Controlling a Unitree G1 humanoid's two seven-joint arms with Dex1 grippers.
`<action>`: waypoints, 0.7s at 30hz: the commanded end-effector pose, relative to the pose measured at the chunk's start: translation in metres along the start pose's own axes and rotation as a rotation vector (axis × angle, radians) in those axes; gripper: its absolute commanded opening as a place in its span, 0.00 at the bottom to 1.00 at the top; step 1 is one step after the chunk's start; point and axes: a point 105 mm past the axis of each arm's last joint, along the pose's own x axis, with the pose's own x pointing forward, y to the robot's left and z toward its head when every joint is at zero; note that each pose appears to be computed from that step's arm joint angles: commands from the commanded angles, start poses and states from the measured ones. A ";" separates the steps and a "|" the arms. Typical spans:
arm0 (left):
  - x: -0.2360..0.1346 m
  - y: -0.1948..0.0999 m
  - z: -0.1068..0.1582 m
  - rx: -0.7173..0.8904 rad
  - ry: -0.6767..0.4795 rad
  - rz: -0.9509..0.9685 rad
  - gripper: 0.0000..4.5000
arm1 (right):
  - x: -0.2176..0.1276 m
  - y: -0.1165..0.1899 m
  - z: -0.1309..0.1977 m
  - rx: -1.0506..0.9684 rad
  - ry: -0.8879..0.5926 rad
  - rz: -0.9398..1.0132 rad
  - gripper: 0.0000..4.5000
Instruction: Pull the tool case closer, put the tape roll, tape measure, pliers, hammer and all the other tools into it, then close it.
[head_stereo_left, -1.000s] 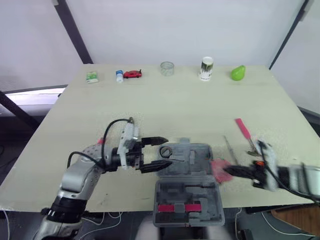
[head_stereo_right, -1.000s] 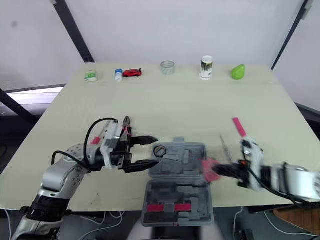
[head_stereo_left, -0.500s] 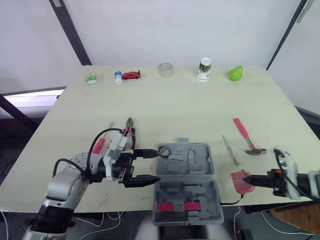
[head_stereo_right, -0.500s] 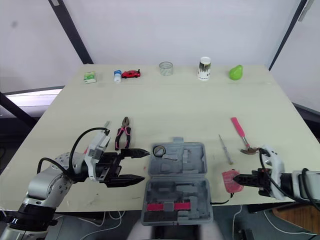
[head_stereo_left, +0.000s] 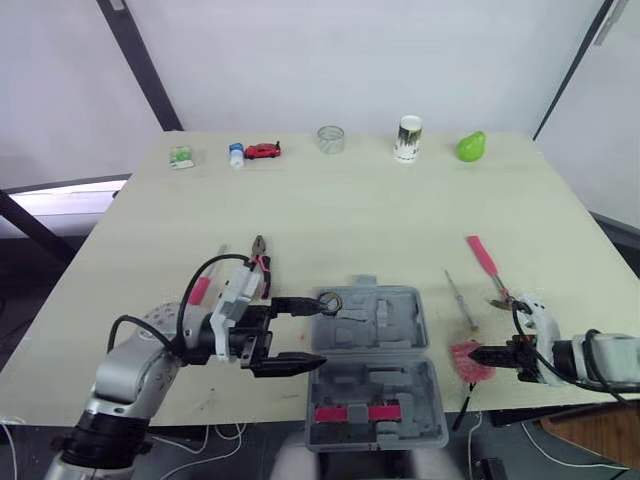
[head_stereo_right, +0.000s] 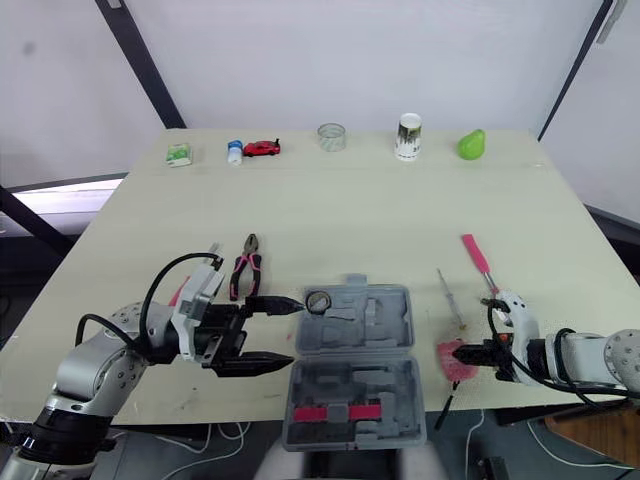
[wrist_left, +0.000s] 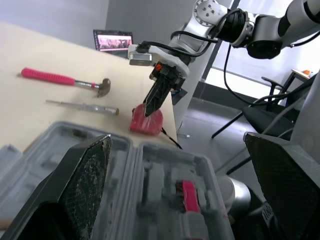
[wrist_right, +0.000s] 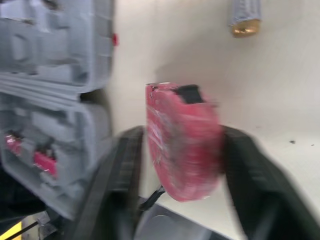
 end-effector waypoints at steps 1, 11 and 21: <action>-0.003 -0.004 0.012 0.065 0.011 -0.004 1.00 | -0.021 0.003 0.011 -0.142 -0.041 -0.046 0.91; -0.020 0.001 0.025 0.140 -0.082 0.078 1.00 | -0.057 0.024 0.006 -0.916 -0.105 -0.032 0.96; -0.031 0.002 0.012 0.093 -0.037 0.047 1.00 | -0.031 0.021 0.007 -1.310 0.017 0.058 0.96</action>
